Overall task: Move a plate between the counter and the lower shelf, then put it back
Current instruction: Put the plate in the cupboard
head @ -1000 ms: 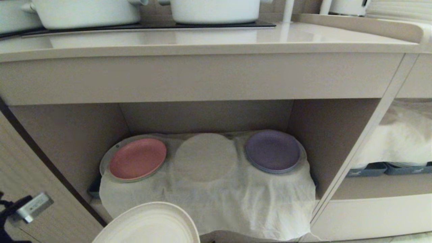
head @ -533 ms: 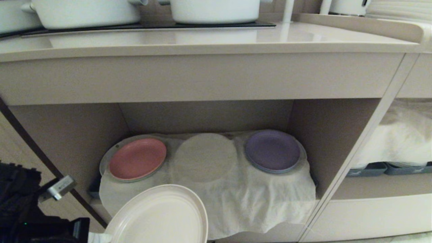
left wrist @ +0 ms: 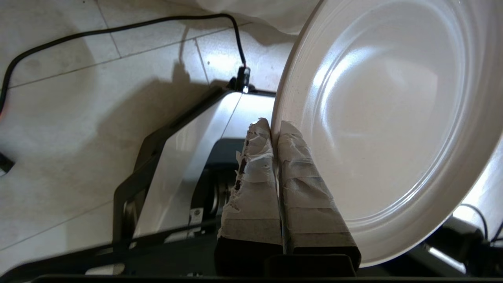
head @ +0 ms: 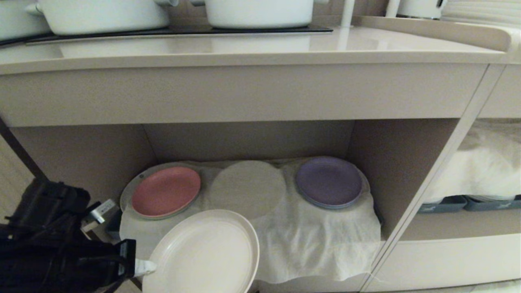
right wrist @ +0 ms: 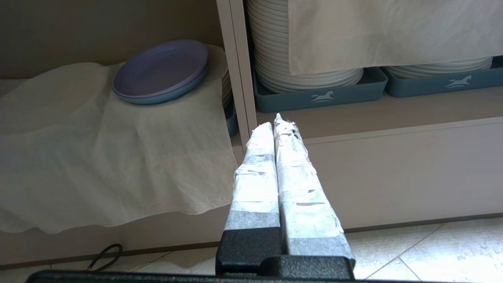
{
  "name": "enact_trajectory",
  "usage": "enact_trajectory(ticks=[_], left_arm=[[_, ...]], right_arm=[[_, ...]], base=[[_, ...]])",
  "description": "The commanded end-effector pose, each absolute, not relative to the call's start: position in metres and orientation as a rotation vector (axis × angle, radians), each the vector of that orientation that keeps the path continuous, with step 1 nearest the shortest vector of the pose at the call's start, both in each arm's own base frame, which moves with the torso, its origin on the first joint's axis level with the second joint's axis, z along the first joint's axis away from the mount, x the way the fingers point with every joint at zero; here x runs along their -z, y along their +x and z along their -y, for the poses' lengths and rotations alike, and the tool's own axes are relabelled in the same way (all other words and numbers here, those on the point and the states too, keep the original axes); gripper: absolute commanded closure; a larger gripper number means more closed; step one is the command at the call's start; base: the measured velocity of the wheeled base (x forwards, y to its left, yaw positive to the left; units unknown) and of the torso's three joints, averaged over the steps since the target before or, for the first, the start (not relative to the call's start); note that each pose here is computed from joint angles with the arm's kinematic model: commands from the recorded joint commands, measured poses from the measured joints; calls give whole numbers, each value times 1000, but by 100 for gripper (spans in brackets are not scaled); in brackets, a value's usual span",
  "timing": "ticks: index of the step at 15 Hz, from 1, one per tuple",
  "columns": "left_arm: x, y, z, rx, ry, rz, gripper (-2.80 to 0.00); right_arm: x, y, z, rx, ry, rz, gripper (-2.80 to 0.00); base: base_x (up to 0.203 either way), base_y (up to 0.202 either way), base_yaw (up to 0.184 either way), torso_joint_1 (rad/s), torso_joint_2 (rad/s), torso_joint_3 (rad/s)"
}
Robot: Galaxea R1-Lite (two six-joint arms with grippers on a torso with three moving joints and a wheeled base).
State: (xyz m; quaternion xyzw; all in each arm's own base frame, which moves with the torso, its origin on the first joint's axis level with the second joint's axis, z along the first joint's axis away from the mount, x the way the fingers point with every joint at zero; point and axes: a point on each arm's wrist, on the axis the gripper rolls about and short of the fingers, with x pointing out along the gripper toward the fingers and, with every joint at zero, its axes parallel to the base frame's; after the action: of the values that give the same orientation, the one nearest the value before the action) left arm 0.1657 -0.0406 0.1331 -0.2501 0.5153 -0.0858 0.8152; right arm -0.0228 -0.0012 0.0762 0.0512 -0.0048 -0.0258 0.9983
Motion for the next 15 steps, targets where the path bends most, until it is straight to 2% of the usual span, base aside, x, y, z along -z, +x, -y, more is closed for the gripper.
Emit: enact_trajectory(ticks=[1, 8, 15], left_arm=[[-123, 177, 43, 165, -543, -1137, 0], [-104, 218, 53, 139, -605, -1109, 0], [-103, 240, 70, 138, -634, -1114, 0]], right_arm=[[-76, -23, 1, 52, 103, 10, 0], [-76, -23, 1, 52, 103, 10, 0], [-76, -23, 1, 52, 103, 10, 0]], base=[[0, 0, 0, 0, 0, 0], [0, 0, 0, 0, 0, 0], [0, 0, 0, 0, 0, 0]])
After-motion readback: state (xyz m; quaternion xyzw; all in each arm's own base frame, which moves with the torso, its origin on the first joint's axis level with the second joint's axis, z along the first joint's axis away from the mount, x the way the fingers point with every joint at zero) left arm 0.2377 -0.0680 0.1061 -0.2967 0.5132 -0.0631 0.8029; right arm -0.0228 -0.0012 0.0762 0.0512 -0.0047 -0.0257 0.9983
